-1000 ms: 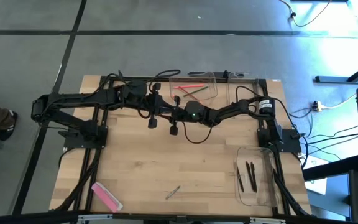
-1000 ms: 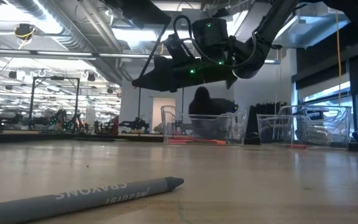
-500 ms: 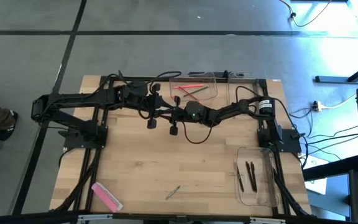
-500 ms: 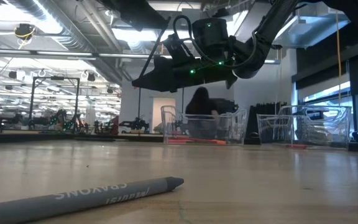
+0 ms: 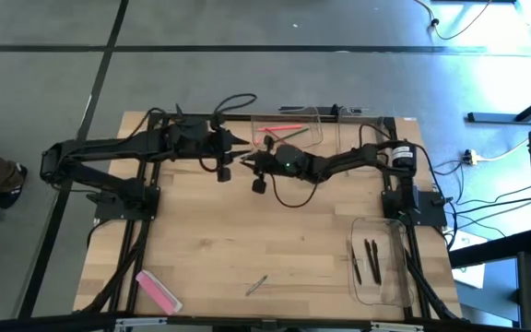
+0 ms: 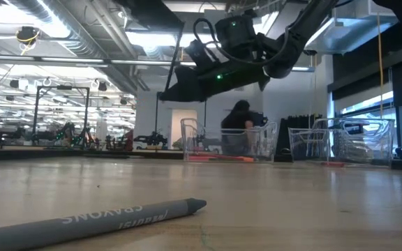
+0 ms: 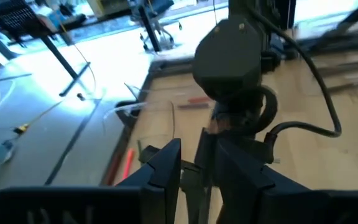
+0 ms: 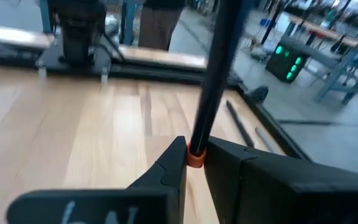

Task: Sort crayons/erasers/pens/pencils in bins
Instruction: Put the dark blue pencil into the top left transparent bin

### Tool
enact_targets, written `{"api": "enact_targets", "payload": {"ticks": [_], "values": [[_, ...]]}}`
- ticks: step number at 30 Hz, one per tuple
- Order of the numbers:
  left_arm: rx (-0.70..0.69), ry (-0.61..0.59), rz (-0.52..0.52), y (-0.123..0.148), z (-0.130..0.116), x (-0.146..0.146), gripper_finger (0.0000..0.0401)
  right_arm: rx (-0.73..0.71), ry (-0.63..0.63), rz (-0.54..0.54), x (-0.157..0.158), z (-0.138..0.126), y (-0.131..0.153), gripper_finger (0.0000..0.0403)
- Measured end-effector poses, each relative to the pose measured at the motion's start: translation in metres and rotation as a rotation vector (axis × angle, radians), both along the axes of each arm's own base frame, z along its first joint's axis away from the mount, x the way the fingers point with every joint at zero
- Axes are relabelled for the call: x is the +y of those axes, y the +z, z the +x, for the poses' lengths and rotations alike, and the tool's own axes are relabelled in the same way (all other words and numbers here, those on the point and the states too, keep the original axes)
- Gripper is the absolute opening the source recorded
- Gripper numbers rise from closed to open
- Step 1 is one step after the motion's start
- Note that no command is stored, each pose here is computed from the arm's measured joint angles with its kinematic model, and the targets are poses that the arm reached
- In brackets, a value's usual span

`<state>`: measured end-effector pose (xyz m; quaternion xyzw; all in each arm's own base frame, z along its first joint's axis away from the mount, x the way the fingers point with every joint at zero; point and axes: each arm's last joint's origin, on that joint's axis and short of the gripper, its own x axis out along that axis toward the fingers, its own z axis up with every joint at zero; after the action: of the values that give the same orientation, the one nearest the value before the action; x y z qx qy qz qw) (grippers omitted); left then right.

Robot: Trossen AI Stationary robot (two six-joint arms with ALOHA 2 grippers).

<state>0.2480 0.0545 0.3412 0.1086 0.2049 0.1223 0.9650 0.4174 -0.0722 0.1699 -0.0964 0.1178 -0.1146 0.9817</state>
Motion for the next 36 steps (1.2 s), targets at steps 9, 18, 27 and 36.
{"api": "enact_targets", "payload": {"ticks": [9, 18, 27, 36], "values": [[-0.01, 0.003, 0.004, 0.011, -0.02, -0.004, 0.009, 0.031, -0.027, -0.005, -0.013, -0.008, 0.013, 0.0048], [0.053, 0.005, -0.008, 0.008, -0.028, -0.005, 0.009, 0.2, -0.159, 0.127, -0.05, -0.032, 0.05, 0.0048], [0.078, 0.077, 0.017, 0.006, -0.029, -0.003, 0.009, 0.535, -0.312, 0.257, -0.106, -0.046, 0.094, 0.0048], [0.083, 0.078, 0.016, 0.005, -0.029, -0.003, 0.009, 0.685, -0.382, 0.3, -0.138, -0.071, 0.091, 0.0048]]}}
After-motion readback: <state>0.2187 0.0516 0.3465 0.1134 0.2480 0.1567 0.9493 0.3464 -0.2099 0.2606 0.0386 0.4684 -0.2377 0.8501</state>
